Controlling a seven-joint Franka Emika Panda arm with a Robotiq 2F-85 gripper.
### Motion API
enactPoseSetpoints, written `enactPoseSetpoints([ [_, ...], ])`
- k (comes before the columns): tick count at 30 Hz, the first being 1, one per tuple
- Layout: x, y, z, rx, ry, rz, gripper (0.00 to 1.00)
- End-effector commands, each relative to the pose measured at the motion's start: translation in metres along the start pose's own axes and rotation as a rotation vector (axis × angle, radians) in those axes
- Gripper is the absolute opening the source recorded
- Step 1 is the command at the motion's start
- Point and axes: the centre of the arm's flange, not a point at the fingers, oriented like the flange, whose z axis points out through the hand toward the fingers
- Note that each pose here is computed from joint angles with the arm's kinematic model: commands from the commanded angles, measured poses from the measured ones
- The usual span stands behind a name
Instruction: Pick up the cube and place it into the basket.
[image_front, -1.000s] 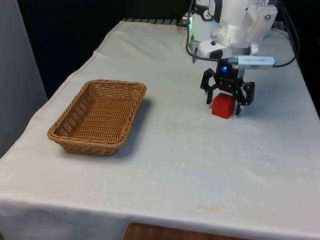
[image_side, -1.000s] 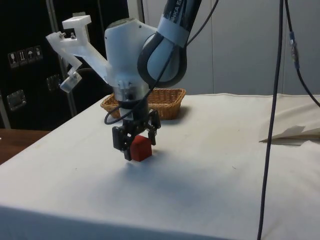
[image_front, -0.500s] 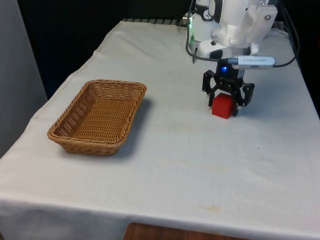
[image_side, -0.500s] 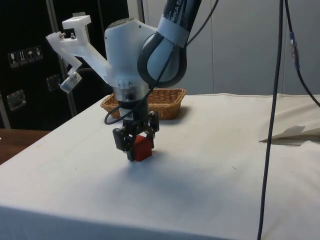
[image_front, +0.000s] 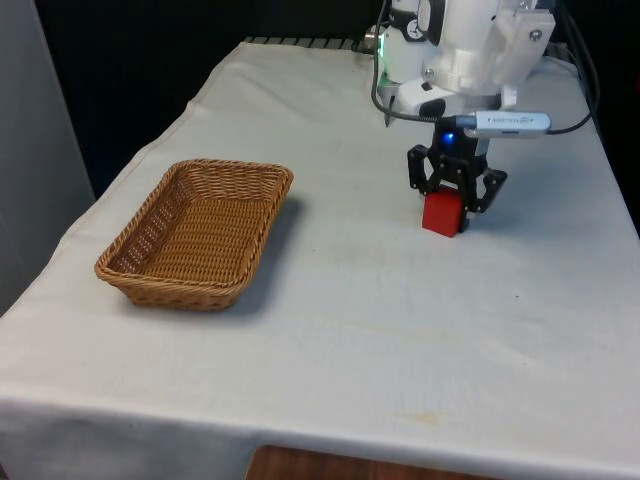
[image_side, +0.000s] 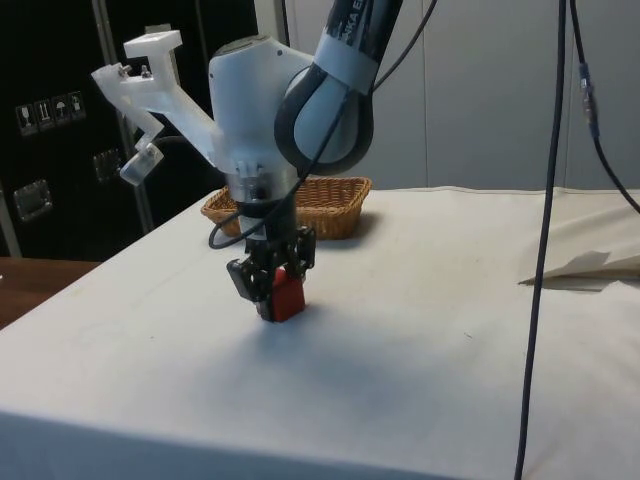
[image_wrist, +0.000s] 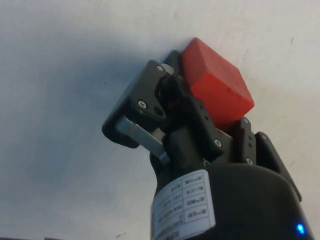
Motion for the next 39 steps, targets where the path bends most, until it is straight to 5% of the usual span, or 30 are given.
enactPoseSetpoints([
  [1, 0.001, 0.000, -0.006, 0.000, 0.001, 0.001, 0.01],
  [39, 0.010, 0.006, -0.109, -0.010, 0.002, 0.003, 0.01],
])
